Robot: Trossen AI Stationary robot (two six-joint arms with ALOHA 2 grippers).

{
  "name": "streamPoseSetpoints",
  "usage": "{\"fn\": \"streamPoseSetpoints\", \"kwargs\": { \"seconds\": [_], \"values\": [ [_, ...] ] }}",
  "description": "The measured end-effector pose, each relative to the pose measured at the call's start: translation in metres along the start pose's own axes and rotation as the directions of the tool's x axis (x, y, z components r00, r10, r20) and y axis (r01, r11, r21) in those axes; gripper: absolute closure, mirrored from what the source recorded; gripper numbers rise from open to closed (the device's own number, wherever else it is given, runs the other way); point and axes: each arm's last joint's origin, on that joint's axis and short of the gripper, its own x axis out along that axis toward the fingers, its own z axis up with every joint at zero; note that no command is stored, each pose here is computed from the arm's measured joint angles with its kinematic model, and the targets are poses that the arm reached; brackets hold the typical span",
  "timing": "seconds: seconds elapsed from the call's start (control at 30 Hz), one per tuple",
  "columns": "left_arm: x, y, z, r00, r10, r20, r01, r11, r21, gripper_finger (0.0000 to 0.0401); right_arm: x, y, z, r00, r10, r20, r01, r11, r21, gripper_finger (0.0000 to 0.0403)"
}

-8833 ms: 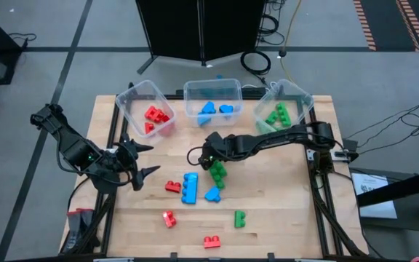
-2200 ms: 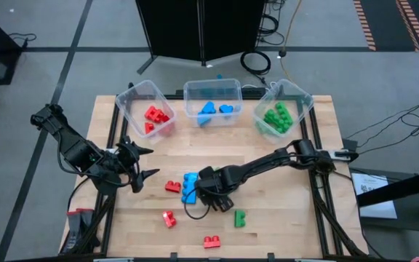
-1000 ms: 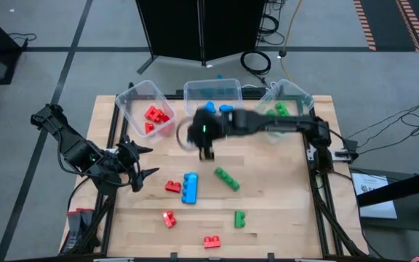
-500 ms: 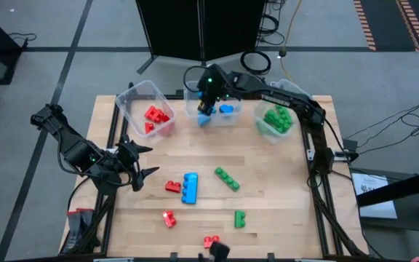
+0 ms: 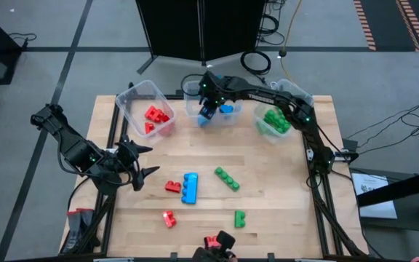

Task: Sort blocks
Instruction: Put the blue game piece into the middle transparent bin, then put the green game piece into the right transparent bin

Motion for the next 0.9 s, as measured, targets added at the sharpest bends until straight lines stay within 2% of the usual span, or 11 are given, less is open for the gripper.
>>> {"fn": "streamPoseSetpoints", "kwargs": {
  "seconds": [0.13, 0.17, 0.33, 0.4, 0.47, 0.57, 0.73, 0.8, 0.9],
  "values": [
    [0.000, 0.000, 0.000, 1.000, 0.001, 0.000, -0.001, 1.000, 0.001, 0.0065, 0.006, 0.000, -0.003, 1.000, 0.005, -0.031, -0.005, 1.000, 0.004, 0.0287],
    [0.000, 0.000, 0.000, 1.000, 0.003, 0.002, -0.003, 1.000, 0.001, 0.0065, 0.006, 0.000, -0.003, 0.999, 0.006, -0.034, -0.006, 1.000, 0.004, 0.0274],
    [0.000, 0.000, 0.000, 1.000, 0.005, 0.004, -0.005, 1.000, 0.001, 0.0065, 0.003, -0.001, -0.003, 0.999, -0.001, -0.033, 0.001, 1.000, 0.015, 0.0156],
    [0.000, 0.000, 0.000, 1.000, 0.005, 0.004, -0.005, 1.000, 0.002, 0.0065, -0.002, -0.002, -0.003, 0.999, -0.012, -0.034, 0.012, 1.000, 0.020, 0.0125],
    [0.000, 0.000, 0.000, 1.000, 0.005, 0.004, -0.005, 1.000, 0.002, 0.0065, -0.014, -0.003, 0.000, 0.999, -0.014, -0.040, 0.015, 1.000, 0.016, 0.0112],
    [0.000, 0.000, 0.000, 1.000, 0.006, 0.004, -0.006, 1.000, 0.003, 0.0065, -0.055, -0.002, 0.013, 1.000, 0.007, 0.016, -0.006, 0.999, -0.037, 0.0113],
    [0.000, 0.000, 0.000, 1.000, 0.006, 0.004, -0.006, 1.000, 0.004, 0.0065, -0.160, 0.008, 0.036, 0.976, 0.053, 0.211, -0.022, 0.989, -0.147, 0.0131],
    [0.000, 0.000, 0.000, 1.000, 0.006, 0.003, -0.006, 1.000, 0.005, 0.0065, -0.202, 0.014, 0.035, 0.952, 0.096, 0.290, -0.048, 0.985, -0.166, 0.0135],
    [0.000, 0.001, 0.000, 1.000, 0.009, 0.002, -0.009, 1.000, 0.009, 0.0065, -0.259, 0.031, 0.017, 0.913, 0.179, 0.367, -0.121, 0.977, -0.176, 0.0136]
  ]
}}
